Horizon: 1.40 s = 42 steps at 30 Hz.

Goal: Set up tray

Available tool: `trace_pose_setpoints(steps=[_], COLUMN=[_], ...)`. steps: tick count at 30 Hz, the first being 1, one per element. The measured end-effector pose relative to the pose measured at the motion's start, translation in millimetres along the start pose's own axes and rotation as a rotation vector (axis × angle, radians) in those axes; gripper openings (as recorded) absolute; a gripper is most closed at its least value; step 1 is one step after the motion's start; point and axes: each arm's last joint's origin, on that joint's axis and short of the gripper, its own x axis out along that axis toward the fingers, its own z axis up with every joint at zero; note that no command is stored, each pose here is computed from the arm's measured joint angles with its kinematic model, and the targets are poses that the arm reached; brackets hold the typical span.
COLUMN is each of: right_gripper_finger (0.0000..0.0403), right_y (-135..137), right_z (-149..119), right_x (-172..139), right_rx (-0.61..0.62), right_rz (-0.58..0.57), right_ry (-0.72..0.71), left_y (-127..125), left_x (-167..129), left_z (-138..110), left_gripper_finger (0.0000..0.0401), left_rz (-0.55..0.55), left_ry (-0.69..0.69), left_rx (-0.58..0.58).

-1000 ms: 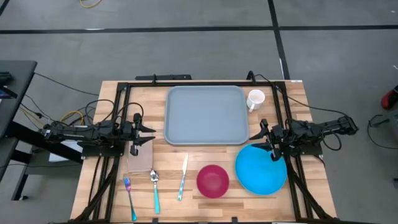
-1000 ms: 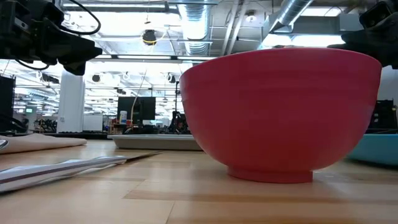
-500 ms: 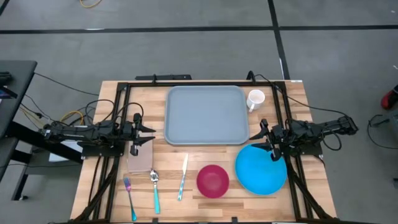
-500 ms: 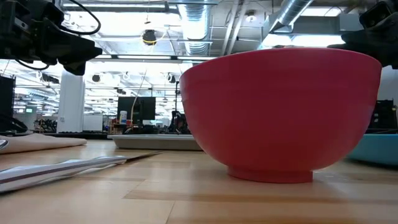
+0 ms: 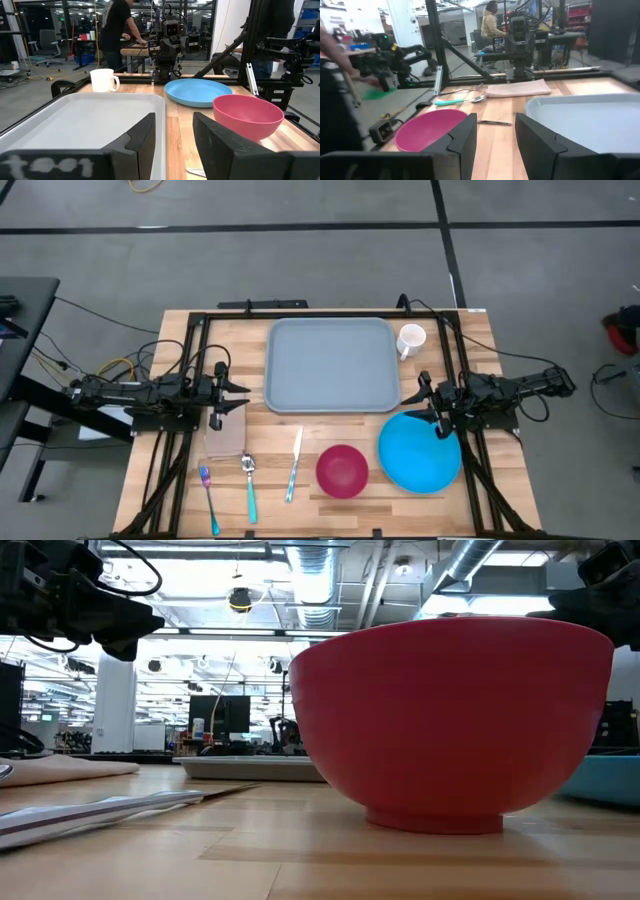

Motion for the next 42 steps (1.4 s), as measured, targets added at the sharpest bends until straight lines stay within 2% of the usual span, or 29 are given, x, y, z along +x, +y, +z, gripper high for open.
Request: trace_pose_setpoints(steps=[4, 11, 15, 19, 23, 25, 27, 29, 35, 42], right_gripper_finger=[0.0127, 0.0127, 0.0127, 0.0127, 0.0127, 0.0127, 0.0128, 0.0129, 0.0127, 0.0127], right_y=[-3, -3, -3, -6, -12, -13, -12, -13, -19, -38], right_z=[1, 1, 7, 14, 23, 30, 41, 56, 108, 161], right_x=[0, 0, 0, -2, -5, -8, -10, -14, -12, 38], right_rx=[-0.103, -0.001, 0.232, 0.544, 0.728, 0.696, 0.599, 0.543, 0.409, 0.280], right_rz=[-0.055, -0.052, -0.067, -0.152, -0.293, -0.323, -0.332, -0.391, -0.805, -1.062], right_ry=[-0.005, -0.008, -0.080, -0.198, -0.391, -0.459, -0.454, -0.416, -0.131, 0.288], left_y=[0, 0, 0, 0, 0, 0, 0, 0, 0, 0], left_x=[0, 0, 0, 0, 0, 0, 0, 0, 0, 0], left_z=[0, 0, 0, 0, 0, 0, 0, 0, 0, 0], left_gripper_finger=[0.0122, 0.0122, 0.0122, 0.0122, 0.0122, 0.0122, 0.0122, 0.0122, 0.0122, 0.0122], left_rz=[0.000, 0.000, 0.000, 0.000, 0.000, 0.000, 0.000, 0.000, 0.000, 0.000], left_ry=[0.000, 0.000, 0.001, 0.000, 0.001, 0.001, 0.001, 0.001, 0.001, 0.001], left_rx=[0.000, 0.000, 0.000, 0.000, 0.000, 0.000, 0.000, 0.000, 0.000, 0.000])
